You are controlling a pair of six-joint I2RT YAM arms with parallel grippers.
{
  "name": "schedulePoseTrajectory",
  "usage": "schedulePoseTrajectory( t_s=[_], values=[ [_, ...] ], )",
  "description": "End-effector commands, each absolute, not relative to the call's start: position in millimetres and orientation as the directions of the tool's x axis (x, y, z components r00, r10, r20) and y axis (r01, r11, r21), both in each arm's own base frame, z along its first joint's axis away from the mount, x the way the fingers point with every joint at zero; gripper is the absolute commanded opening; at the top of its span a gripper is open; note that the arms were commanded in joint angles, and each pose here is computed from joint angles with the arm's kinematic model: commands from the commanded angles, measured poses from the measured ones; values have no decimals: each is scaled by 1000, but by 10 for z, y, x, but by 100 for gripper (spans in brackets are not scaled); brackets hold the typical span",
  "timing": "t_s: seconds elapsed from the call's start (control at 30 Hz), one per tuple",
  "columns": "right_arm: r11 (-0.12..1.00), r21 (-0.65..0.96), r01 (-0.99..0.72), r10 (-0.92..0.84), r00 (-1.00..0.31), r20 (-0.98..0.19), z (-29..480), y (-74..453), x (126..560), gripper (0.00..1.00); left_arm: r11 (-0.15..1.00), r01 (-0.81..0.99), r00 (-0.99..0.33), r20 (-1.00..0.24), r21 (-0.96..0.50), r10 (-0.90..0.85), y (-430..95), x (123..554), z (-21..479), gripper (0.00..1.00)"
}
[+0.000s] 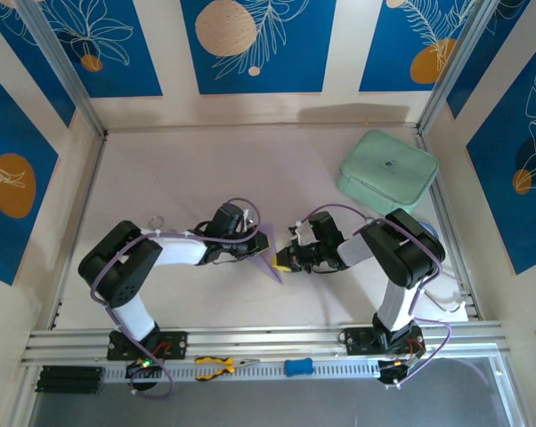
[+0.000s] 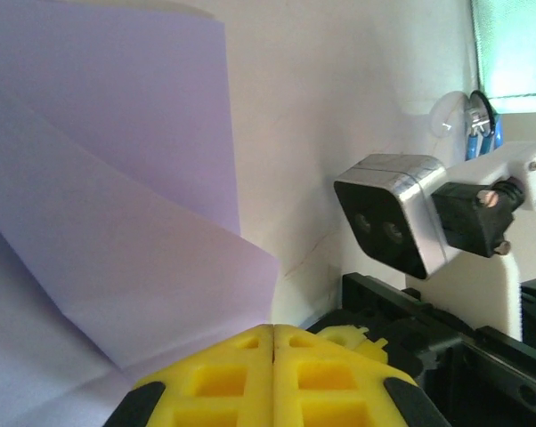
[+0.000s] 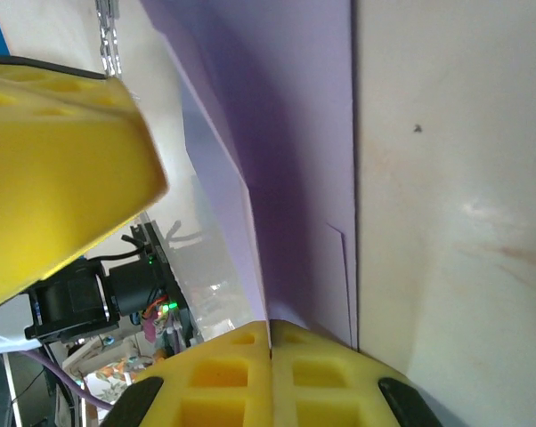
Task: Fold a paper plane with a square sheet of paper (pick it up from the middle)
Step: Fourth fold the wing at the center of the table.
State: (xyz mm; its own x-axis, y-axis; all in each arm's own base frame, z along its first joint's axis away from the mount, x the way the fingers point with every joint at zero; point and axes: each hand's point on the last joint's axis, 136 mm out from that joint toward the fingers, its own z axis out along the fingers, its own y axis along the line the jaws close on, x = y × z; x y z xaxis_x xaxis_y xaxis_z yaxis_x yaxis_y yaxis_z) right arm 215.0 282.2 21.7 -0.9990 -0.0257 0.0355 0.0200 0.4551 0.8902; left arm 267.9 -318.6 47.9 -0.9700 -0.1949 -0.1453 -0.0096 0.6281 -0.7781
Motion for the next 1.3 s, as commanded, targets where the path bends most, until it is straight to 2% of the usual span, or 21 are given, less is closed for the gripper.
schedulePoseTrajectory(
  t_s=[0.0, 0.33, 0.63, 0.77, 1.03, 1.27],
  values=[
    [444, 896, 23, -49, -998, 50, 202, 2839, 2136, 6, 619, 4, -976, -137, -786, -167, -3282, 2672, 467, 7],
    [445, 894, 40, -47, -997, 68, 173, 2821, 2137, 6, 634, -5, -977, -131, -773, -168, -3295, 2704, 354, 7],
    [462, 886, 42, -46, -996, 71, 175, 2819, 2133, 8, 681, -59, -983, -78, -730, -168, -3221, 2639, 139, 4],
    [489, 872, 26, -52, -997, 59, 210, 2838, 2131, 13, 698, -87, -985, -45, -711, -168, -3195, 2601, 35, 4],
    [570, 822, -7, -8, -1000, -3, 355, 2750, 2174, 31, 704, -98, -986, -29, -703, -166, -3184, 2579, -11, 3],
    [654, 754, -59, -12, -998, -67, 456, 2677, 2128, 34, 703, -93, -986, -31, -705, -162, -3197, 2581, -1, 3]
  ],
)
